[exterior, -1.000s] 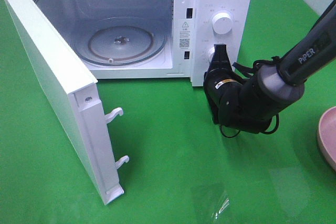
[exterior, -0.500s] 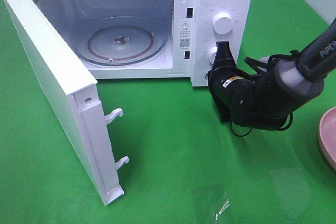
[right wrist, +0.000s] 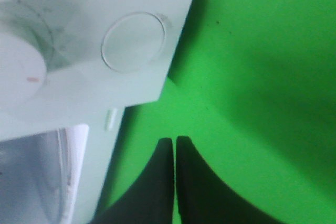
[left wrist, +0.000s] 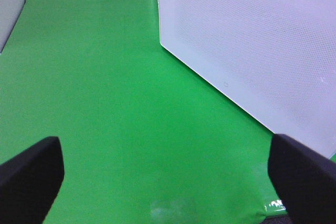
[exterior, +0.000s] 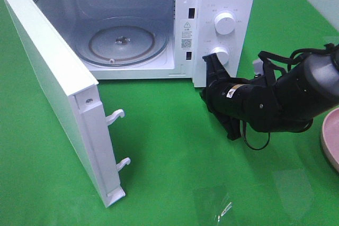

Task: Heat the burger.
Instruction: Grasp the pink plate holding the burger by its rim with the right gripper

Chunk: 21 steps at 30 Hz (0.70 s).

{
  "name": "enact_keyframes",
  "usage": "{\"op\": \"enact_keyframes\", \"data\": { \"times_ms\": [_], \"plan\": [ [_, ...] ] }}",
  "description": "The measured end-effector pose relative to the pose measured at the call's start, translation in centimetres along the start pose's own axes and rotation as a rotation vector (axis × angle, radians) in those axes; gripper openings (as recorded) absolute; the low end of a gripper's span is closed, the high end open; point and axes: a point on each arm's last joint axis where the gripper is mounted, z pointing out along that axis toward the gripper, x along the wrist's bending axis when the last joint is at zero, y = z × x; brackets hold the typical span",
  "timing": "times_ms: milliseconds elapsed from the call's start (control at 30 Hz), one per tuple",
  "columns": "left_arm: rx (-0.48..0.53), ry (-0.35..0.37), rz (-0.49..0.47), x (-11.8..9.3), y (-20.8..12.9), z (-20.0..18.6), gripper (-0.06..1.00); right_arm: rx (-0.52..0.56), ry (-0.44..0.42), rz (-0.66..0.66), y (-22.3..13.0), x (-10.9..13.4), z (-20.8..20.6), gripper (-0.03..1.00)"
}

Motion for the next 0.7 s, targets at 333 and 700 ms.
{"op": "enact_keyframes", "data": {
  "times_ms": [333,700],
  "plan": [
    [0.0,0.0,0.0,0.0,0.0,0.0,0.97,0.192,-0.154,-0.49,-0.5,1.5,-3.2,0.01],
    [0.0,0.0,0.0,0.0,0.0,0.0,0.97,0.448,-0.226,-0.984,-0.6,2.5,-7.4,0.02]
  ]
}}
